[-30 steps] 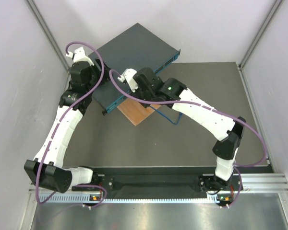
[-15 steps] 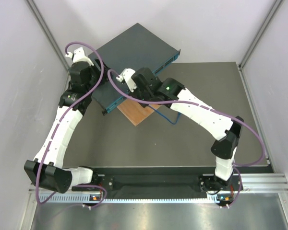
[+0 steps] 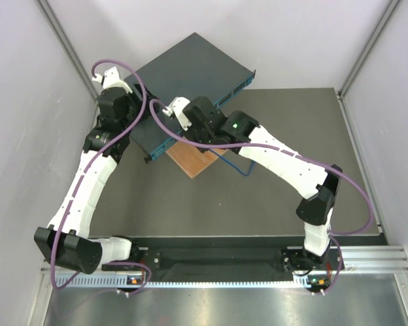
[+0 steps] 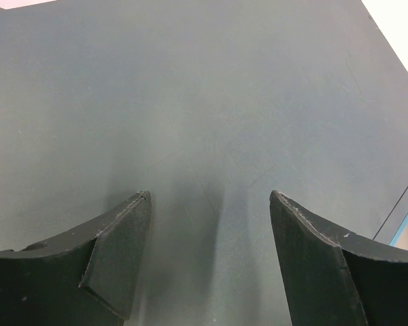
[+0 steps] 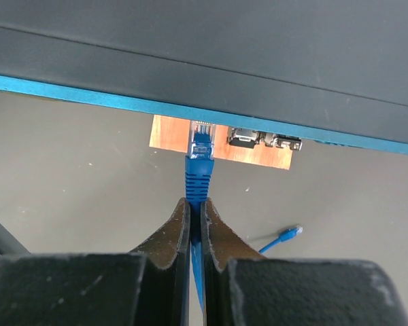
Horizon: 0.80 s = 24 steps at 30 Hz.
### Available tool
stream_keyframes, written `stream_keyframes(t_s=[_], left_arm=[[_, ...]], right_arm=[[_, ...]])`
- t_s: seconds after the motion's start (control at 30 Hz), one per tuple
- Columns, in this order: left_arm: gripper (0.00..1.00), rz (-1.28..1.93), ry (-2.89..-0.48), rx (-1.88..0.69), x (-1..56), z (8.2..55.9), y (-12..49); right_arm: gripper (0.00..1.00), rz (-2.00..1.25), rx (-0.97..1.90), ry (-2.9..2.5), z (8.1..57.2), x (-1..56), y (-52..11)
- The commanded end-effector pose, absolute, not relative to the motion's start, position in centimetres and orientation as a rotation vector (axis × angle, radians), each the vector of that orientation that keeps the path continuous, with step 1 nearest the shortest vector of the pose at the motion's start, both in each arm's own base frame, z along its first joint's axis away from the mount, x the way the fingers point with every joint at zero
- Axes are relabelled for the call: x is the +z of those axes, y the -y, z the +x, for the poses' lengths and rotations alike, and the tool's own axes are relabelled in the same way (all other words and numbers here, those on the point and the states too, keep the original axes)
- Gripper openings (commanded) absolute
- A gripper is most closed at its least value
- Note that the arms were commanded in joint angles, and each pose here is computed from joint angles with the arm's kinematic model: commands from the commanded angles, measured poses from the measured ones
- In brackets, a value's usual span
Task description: Insert the plug into the switch port
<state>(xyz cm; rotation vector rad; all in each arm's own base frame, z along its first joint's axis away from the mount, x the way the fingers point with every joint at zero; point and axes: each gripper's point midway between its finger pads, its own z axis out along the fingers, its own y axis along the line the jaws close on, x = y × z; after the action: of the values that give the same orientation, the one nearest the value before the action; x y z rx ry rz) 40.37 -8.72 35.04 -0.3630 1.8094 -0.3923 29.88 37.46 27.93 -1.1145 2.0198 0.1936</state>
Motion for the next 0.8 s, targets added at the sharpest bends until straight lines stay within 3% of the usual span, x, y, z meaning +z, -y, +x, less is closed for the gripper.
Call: stream_keyframes(t_s=[0.0, 0.77], left_arm=[[0.76, -0.382, -1.916, -0.403, 31.8, 39.5, 9.1], [0.75, -0.420, -1.927, -0.445, 30.9, 39.2, 9.2]], right_arm=[[0.00, -0.975, 0.207, -1.921, 31.1, 31.9, -39.1], [0.00, -0.890, 0.303, -1.814, 32.0, 34.1, -43.0]])
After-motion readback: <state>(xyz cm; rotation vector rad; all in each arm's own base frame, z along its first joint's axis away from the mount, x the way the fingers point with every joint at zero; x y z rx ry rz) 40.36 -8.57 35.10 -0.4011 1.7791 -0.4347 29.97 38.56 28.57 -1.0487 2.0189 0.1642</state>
